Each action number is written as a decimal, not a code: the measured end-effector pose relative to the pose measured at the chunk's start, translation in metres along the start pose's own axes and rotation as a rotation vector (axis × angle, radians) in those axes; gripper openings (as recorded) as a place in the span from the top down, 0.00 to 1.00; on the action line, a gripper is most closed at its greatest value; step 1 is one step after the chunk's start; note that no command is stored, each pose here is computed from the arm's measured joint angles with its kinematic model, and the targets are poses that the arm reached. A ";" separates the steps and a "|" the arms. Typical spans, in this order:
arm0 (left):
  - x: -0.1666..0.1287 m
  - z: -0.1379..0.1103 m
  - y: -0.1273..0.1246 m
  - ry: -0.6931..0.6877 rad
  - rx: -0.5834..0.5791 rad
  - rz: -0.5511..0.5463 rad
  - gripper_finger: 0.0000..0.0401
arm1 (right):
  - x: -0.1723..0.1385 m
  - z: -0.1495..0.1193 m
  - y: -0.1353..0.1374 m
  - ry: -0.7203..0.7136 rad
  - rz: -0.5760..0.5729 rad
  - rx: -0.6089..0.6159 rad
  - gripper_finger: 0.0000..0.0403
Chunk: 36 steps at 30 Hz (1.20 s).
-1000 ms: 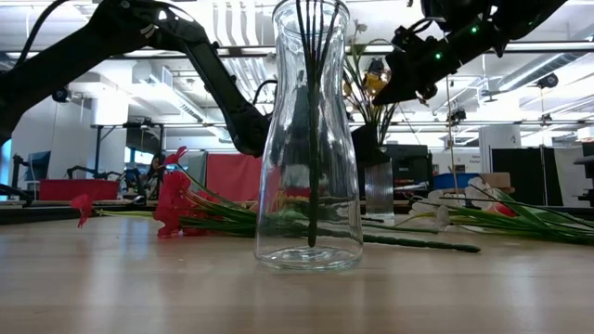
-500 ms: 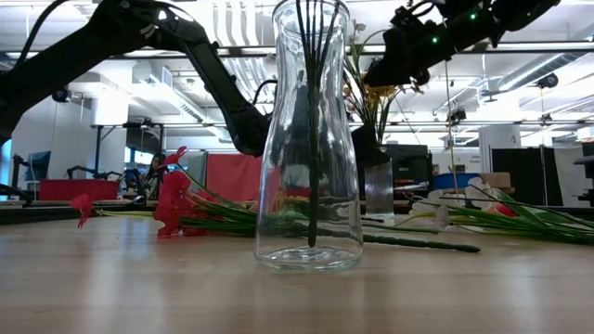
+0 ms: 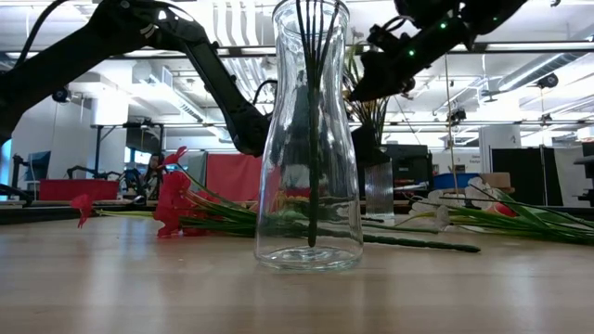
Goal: Sort flowers into vase by color
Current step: Put the left white flowers into the top transparent vase
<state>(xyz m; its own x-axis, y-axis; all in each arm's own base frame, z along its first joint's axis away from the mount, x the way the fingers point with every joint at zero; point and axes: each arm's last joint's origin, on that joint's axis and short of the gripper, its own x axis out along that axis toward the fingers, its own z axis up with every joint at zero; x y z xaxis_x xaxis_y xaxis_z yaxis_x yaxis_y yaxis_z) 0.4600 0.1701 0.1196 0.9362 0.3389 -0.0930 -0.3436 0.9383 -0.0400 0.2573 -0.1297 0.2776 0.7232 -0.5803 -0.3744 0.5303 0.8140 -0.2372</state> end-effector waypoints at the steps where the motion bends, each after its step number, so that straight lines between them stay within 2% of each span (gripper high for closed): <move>1: 0.000 0.000 0.000 0.000 0.000 0.000 0.43 | 0.001 0.003 0.000 0.003 0.001 0.000 0.41; 4: 0.000 0.000 0.000 0.000 0.000 0.000 0.43 | 0.002 0.008 -0.001 0.018 0.004 0.008 0.47; 6: 0.000 0.000 0.000 0.000 0.000 0.000 0.43 | 0.002 0.009 -0.001 0.027 0.005 0.015 0.54; 12: 0.000 0.000 0.000 0.001 0.000 0.000 0.43 | -0.004 0.008 -0.002 0.048 0.010 0.017 0.88; 14: 0.000 0.000 0.000 0.001 0.000 0.000 0.43 | -0.005 0.007 -0.001 0.063 0.015 0.015 0.95; 36: 0.000 0.000 0.000 0.001 0.000 0.000 0.43 | 0.002 -0.034 0.006 0.125 -0.002 0.010 0.98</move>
<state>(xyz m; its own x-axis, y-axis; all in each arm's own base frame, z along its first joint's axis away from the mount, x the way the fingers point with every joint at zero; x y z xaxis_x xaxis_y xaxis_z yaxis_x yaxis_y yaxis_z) 0.4600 0.1701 0.1191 0.9362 0.3387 -0.0943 -0.3434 0.9383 -0.0396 0.2465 -0.1247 0.2448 0.6618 -0.5734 -0.4830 0.5364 0.8122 -0.2293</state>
